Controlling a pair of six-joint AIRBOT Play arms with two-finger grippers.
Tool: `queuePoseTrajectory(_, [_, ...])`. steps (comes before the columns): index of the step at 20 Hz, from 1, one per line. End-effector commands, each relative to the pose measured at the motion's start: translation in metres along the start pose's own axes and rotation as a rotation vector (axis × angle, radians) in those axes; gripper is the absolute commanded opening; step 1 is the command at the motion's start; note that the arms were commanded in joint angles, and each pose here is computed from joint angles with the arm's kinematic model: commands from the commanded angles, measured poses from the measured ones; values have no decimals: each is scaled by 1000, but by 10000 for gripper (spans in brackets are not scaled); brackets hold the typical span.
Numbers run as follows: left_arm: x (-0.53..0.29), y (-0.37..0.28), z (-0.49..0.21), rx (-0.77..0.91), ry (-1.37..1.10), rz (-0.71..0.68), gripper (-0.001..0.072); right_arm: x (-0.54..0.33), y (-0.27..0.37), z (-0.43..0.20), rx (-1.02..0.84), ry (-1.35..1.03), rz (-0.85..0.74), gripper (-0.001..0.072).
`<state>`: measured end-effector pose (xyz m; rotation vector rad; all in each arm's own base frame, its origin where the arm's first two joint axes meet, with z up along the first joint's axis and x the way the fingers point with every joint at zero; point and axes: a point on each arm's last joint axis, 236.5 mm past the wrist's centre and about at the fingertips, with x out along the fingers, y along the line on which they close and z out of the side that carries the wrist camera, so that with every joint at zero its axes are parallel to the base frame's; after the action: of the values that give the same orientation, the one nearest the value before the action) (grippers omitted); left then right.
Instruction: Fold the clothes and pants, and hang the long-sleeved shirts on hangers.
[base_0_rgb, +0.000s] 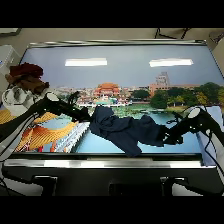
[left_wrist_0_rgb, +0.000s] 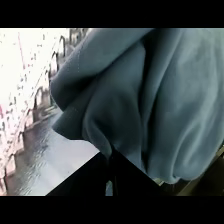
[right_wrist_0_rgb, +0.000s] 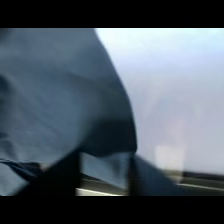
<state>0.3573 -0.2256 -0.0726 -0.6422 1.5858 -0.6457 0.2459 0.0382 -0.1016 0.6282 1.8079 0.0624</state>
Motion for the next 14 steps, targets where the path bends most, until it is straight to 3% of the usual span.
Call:
queuePoseTrajectory(1, [-8, -10, 0, 36, -12, -7, 22, 1, 25, -6, 4, 22, 109, 38])
queuePoseTrajectory(4, [-58, -54, 23, 216, -160, -13, 19, -48, 49, 15, -149, -72, 122, 32])
queuePoseTrajectory(8, [-243, -183, 40, 545, -657, 11, 20, -282, 125, 62, -431, -786, 14, 33])
queuePoseTrajectory(11, [-381, -272, -28, 749, -1034, 38, 20, -478, 163, -17, -485, -1411, -54, 33])
queuePoseTrajectory(14, [-451, -313, -110, 832, -1310, 79, 21, -527, 172, -111, -509, -1615, -29, 33])
